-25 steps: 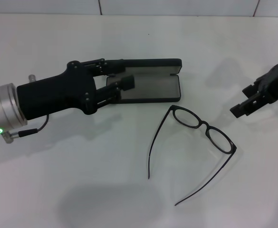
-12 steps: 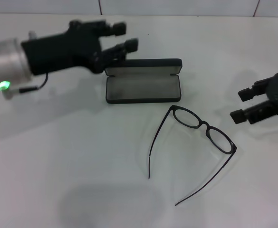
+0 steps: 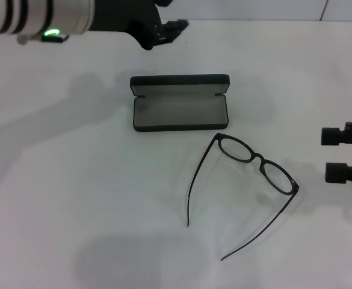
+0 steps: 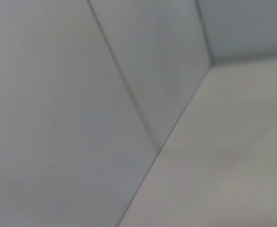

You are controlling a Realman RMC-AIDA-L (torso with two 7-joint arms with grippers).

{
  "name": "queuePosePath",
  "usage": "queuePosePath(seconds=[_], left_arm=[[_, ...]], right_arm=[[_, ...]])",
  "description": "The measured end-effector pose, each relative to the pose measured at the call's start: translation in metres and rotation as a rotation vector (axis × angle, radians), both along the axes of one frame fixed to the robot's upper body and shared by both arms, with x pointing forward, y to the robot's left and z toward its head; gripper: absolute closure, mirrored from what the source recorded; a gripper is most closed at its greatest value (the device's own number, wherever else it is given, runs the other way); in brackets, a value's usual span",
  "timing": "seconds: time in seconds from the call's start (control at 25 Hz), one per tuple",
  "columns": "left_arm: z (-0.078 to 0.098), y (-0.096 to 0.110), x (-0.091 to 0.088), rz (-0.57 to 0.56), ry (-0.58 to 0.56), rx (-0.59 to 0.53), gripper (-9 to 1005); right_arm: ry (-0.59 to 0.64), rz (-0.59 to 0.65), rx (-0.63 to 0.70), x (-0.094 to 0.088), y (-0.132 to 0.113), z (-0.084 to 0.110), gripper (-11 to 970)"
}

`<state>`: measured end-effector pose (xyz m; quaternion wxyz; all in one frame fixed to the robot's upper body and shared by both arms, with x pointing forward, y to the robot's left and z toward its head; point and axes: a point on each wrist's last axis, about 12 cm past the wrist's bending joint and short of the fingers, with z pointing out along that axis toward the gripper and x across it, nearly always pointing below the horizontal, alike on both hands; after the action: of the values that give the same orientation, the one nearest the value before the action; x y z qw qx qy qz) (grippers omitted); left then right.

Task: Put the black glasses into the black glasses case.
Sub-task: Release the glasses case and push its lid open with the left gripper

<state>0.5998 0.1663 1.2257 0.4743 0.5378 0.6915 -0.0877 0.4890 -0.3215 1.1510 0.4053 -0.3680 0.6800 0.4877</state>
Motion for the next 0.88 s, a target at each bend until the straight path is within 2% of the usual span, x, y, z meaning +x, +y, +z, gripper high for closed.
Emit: queuePosePath(seconds=[0.16, 0.28, 0.56, 0.88], left_arm=[[-0.001, -0.020, 0.005, 0.036, -0.022, 0.212, 536], [-0.005, -0.035, 0.000, 0.000, -0.024, 0.326, 535], [-0.015, -0.056, -0.007, -0.095, 0.010, 0.421, 531], [-0.030, -0.076, 0.013, -0.129, 0.052, 0.485, 527]], right_arm=[[0.018, -0.017, 0.073, -0.009, -0.003, -0.015, 143], [0.027, -0.022, 0.089, -0.011, -0.003, -0.020, 145], [0.031, -0.004, 0.101, -0.009, 0.003, -0.025, 148], [0.025, 0.003, 0.110, -0.009, 0.005, -0.028, 153]])
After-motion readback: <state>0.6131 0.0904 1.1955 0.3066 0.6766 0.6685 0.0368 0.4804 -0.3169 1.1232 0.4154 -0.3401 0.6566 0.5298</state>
